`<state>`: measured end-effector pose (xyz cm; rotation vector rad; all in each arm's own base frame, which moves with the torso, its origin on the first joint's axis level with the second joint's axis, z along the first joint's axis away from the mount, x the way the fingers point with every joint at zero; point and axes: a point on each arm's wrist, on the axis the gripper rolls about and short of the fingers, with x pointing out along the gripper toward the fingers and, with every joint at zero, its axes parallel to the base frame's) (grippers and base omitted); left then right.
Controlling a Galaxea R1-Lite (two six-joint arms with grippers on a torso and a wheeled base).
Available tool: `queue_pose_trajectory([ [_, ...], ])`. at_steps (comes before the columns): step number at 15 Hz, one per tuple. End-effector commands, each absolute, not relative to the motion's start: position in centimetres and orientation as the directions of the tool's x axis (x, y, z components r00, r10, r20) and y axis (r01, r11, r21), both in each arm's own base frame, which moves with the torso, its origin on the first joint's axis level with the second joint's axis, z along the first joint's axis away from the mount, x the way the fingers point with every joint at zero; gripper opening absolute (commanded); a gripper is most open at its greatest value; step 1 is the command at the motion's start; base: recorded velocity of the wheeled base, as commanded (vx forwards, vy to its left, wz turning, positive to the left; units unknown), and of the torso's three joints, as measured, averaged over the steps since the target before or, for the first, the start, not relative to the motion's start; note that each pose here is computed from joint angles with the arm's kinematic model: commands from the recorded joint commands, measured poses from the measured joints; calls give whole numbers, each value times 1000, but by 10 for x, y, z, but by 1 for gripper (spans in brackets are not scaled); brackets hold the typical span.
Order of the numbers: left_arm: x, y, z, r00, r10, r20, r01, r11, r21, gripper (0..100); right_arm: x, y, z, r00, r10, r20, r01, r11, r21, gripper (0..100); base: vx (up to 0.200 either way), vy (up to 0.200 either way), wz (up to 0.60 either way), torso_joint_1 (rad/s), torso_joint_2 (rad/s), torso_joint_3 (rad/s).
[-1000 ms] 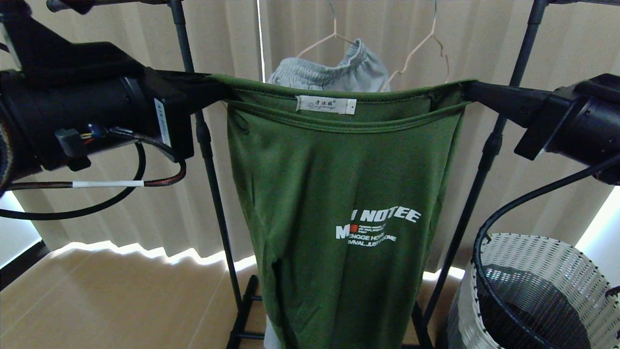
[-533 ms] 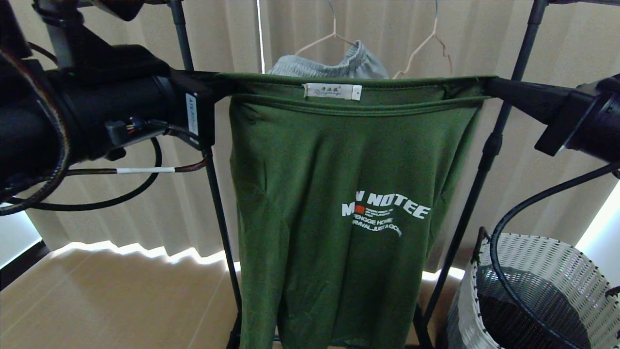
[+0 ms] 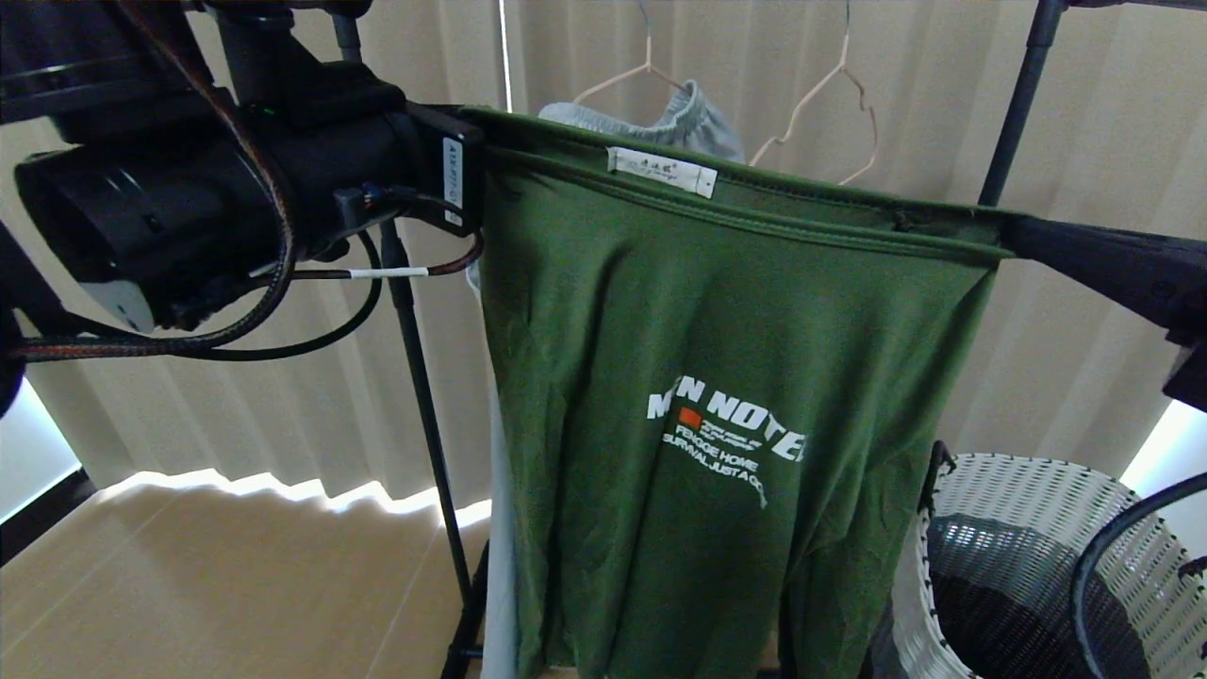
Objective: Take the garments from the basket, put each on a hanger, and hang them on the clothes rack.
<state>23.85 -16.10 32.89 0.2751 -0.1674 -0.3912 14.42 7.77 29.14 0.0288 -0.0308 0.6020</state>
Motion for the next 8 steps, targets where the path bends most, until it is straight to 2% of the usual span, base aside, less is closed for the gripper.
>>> queue_pose_trajectory([
  [1,247,-167,326,912,-397,101,353,888,296,0,126,78,288,785,617,53,-618,786,16,0,0,0,0,0,0,0],
  [3,247,-167,326,912,-396,111,351,889,293,0,122,82,289,760,648,58,-649,760,15,0,0,0,0,0,0,0],
  [8,245,-166,326,912,-396,111,351,890,292,0,127,86,287,764,643,43,-644,765,16,0,0,0,0,0,0,0],
])
